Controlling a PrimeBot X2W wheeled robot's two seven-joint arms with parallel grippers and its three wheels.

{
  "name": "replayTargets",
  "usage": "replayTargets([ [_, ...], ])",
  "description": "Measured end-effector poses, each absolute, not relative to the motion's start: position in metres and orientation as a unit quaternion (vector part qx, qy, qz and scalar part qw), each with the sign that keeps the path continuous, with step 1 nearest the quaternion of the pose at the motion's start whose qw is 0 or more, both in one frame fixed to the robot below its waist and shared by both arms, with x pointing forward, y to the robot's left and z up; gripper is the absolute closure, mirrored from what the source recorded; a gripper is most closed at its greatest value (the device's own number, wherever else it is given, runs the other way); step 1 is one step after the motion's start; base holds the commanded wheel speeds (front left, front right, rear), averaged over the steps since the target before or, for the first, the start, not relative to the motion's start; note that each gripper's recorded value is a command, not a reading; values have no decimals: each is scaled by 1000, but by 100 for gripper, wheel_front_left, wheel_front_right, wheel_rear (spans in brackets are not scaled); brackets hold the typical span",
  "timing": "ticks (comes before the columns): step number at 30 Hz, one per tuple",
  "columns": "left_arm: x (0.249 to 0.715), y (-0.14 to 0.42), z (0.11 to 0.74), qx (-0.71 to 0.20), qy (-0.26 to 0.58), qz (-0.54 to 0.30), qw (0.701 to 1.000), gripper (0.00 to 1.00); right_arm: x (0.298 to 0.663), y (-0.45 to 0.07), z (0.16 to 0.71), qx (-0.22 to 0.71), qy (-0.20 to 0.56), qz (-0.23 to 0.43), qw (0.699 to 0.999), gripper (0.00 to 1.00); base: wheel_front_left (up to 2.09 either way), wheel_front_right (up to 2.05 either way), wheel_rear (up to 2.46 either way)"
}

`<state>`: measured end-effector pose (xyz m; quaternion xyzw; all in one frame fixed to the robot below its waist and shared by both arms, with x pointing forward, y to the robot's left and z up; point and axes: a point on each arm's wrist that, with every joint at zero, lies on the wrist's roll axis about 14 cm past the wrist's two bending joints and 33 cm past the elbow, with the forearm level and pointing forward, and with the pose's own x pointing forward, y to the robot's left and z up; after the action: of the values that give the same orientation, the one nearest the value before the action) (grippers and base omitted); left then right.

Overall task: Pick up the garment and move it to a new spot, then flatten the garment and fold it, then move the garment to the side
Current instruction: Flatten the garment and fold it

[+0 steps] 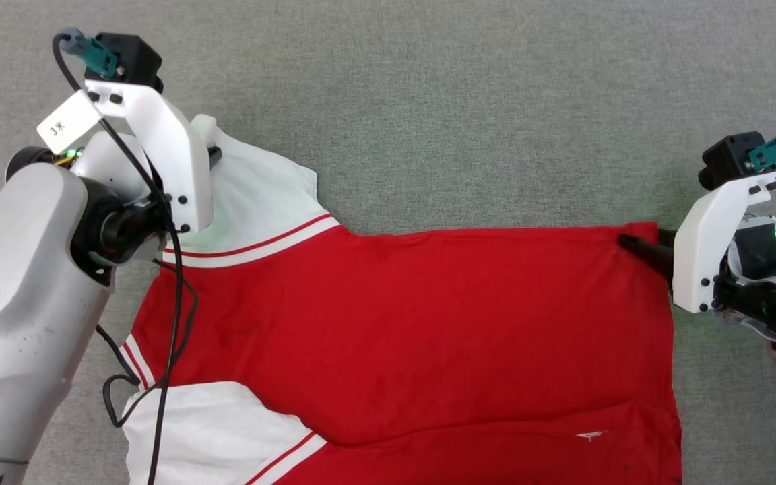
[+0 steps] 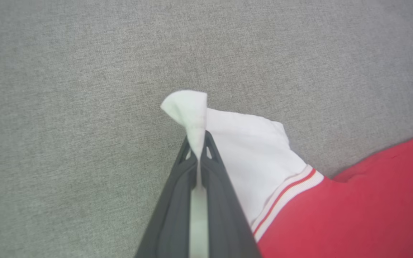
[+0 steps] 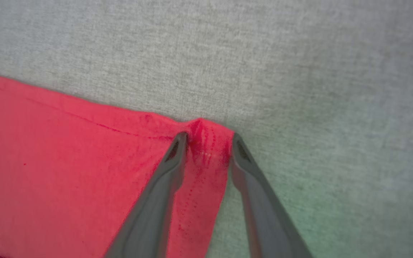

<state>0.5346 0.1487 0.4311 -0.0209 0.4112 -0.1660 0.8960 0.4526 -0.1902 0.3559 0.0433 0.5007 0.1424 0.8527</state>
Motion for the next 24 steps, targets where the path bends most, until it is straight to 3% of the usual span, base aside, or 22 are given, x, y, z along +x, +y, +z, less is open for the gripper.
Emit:
replayTargets([
  [6, 530, 158, 439, -25, 398, -159, 903, 100, 459, -192, 368, 48, 475, 141, 867, 100, 0, 0, 0],
  [13, 517, 171, 461, -41, 360, -148, 920, 100, 480, -205, 419, 55, 368, 120, 920, 100, 0, 0, 0],
  [24, 454, 189, 470, -68, 320, -119, 938, 100, 423, -207, 427, 78, 333, 105, 934, 100, 0, 0, 0],
])
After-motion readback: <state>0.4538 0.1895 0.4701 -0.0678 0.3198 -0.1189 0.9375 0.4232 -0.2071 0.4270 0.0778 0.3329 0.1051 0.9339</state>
